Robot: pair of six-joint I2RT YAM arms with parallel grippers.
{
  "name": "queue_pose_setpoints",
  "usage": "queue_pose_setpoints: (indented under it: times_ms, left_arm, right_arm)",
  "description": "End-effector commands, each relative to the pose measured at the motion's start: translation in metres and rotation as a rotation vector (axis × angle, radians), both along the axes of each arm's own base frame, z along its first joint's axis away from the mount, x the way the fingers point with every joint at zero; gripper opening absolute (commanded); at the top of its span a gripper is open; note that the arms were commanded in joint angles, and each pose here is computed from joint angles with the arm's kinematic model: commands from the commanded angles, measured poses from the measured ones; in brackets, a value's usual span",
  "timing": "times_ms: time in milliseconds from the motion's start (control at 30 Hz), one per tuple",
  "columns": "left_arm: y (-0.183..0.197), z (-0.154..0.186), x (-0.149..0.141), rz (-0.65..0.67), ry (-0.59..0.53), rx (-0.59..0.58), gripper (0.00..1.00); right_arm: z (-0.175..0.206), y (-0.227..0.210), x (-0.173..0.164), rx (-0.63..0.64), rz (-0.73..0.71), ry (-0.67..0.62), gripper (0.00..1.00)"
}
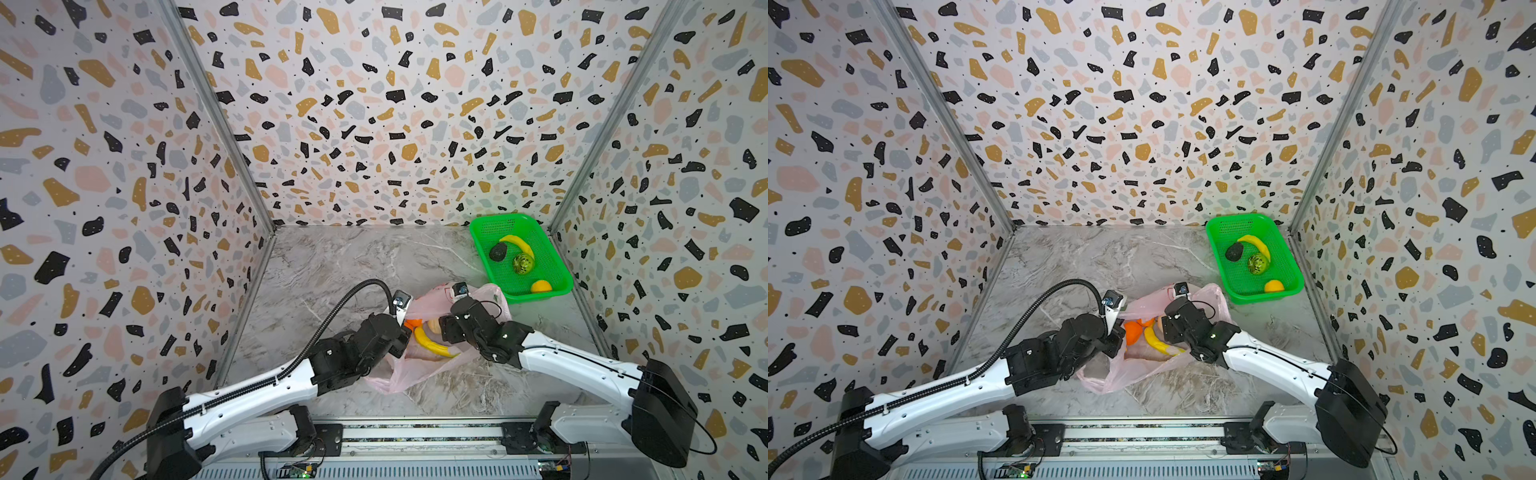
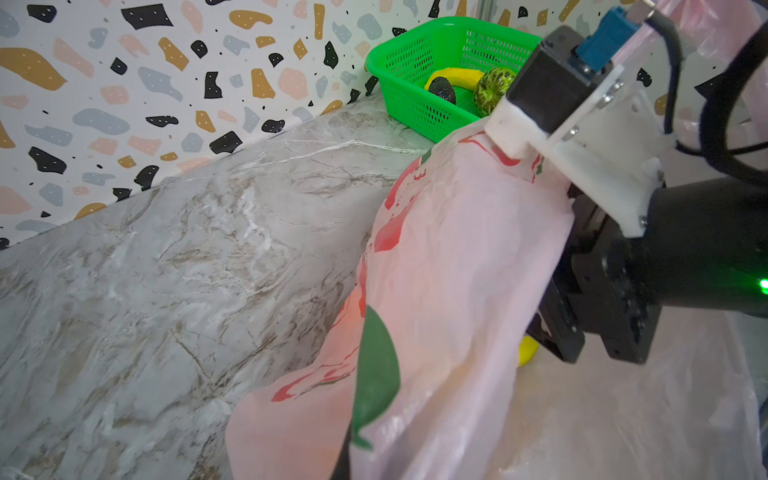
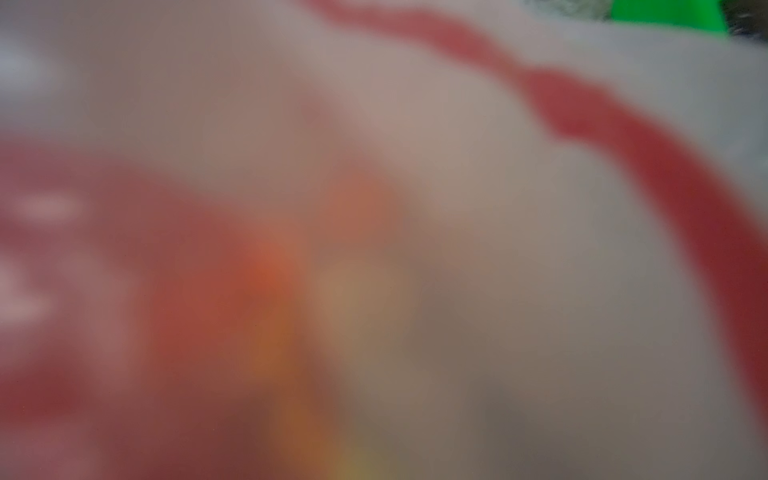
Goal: Untie the knot of the plastic bag and take out the fruit
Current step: Open the plastic bag at the center of the table.
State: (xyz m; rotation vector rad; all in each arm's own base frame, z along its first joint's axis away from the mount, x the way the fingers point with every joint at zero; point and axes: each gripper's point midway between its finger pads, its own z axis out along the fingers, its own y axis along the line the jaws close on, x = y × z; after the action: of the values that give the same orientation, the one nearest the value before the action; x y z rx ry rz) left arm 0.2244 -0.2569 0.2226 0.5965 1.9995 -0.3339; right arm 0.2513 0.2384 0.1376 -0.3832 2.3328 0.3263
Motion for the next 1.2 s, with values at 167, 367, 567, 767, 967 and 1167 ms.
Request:
queue_pose_setpoints:
  times_ms: [167, 367, 567, 767, 967, 1167]
  left_arm:
    - [0.005, 0.016, 0.008, 0.089, -0.013, -0.031, 0.0]
    - [0.0, 0.019, 0.009, 0.081, -0.002, -0.031, 0.0]
    - [-0.006, -0.006, -0.004, 0.023, 0.057, -0.017, 0.0]
    - [-0.002, -0.012, -0.009, 0.016, 0.061, 0.002, 0.0]
    - [-0.002, -0.007, -0.007, 0.022, 0.046, 0.008, 0.0]
    - [-0.003, -0.006, -0.006, 0.024, 0.043, 0.003, 0.0]
  right_arm:
    - [-0.059, 0.001, -0.081, -0.067, 0.128, 0.262, 0.9]
    - [-0.083, -0.013, -0.102, -0.147, 0.115, 0.29, 0.96]
    - [-0.058, -0.004, -0.089, -0.101, 0.111, 0.24, 1.0]
    - [-0.033, 0.015, -0.055, -0.015, 0.119, 0.203, 0.99]
    - [-0.044, 0.04, -0.044, -0.032, 0.216, 0.204, 0.94]
    - [-0.067, 0.042, -0.029, -0.126, 0.211, 0.162, 0.93]
